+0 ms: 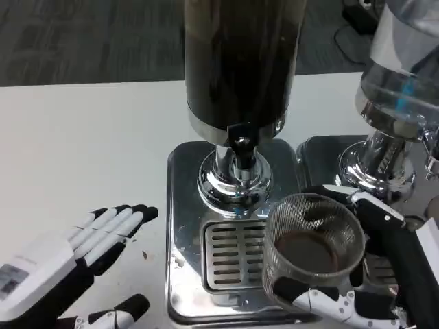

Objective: Grasp the cup under the faucet to collect the drink, then remove the cup.

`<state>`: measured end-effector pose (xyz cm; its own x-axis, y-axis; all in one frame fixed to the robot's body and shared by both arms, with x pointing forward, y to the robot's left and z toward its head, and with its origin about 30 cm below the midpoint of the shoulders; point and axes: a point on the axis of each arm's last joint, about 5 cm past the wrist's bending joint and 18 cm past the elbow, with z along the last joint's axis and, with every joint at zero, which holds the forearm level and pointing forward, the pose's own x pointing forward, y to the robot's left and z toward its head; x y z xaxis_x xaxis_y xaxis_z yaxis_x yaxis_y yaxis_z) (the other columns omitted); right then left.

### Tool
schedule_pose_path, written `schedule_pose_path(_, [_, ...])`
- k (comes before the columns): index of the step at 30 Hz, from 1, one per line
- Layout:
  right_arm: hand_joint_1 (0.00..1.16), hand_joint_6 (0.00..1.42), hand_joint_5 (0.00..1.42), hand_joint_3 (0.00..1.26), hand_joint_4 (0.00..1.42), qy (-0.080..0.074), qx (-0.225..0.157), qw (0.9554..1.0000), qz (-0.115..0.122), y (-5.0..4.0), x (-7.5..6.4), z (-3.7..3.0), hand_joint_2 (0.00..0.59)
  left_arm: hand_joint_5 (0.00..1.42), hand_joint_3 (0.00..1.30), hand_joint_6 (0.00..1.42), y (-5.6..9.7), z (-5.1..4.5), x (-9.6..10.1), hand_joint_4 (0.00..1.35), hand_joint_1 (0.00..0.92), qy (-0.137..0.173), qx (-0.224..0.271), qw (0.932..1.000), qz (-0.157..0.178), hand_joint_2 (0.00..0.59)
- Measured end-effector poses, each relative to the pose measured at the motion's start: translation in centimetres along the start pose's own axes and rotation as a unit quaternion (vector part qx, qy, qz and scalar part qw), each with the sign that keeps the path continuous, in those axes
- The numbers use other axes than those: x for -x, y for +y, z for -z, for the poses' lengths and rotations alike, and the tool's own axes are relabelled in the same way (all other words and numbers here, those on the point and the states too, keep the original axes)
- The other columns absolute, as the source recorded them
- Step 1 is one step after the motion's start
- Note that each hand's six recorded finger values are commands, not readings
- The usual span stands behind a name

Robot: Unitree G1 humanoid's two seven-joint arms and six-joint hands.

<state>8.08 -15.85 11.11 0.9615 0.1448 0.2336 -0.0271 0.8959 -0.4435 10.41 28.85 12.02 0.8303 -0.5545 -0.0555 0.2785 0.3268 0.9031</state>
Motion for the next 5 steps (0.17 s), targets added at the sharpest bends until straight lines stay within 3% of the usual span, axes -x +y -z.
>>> schedule_pose_path(5, [0.92, 1.22, 0.83, 0.48, 0.59, 0.001, -0.001, 1.0000, -0.003, -0.11, 0.01, 0.04, 0.159, 0.00, 0.00, 0.00, -0.16, -0.36, -0.17, 0.00, 0.000, 0.000, 0.004, 1.0000, -0.008, 0.291])
